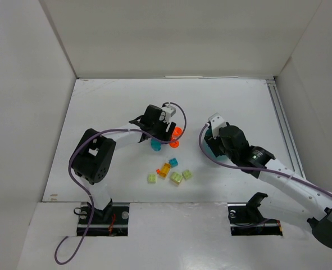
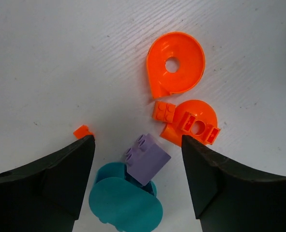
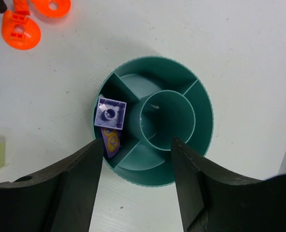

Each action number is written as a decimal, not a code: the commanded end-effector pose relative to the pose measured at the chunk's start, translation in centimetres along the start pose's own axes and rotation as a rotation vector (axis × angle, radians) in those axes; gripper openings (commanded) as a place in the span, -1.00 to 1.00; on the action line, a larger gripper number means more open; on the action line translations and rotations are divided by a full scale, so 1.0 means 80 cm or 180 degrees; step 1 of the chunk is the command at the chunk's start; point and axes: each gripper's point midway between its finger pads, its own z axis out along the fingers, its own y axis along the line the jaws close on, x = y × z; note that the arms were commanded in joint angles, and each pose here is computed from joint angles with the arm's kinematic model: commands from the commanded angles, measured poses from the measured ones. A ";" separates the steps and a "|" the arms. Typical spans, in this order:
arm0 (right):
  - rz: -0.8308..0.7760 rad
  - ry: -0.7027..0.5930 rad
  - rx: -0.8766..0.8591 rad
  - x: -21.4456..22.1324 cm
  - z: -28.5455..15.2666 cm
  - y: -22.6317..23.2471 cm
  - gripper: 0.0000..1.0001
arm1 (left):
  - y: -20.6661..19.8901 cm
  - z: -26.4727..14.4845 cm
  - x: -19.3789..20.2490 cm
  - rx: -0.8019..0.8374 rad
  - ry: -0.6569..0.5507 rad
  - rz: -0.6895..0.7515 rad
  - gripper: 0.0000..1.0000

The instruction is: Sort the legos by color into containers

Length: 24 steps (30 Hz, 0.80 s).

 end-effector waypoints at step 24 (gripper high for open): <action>0.0481 -0.0292 0.0468 -0.002 -0.045 -0.049 0.27 | -0.029 -0.035 -0.051 0.0022 -0.0339 -0.0007 -0.62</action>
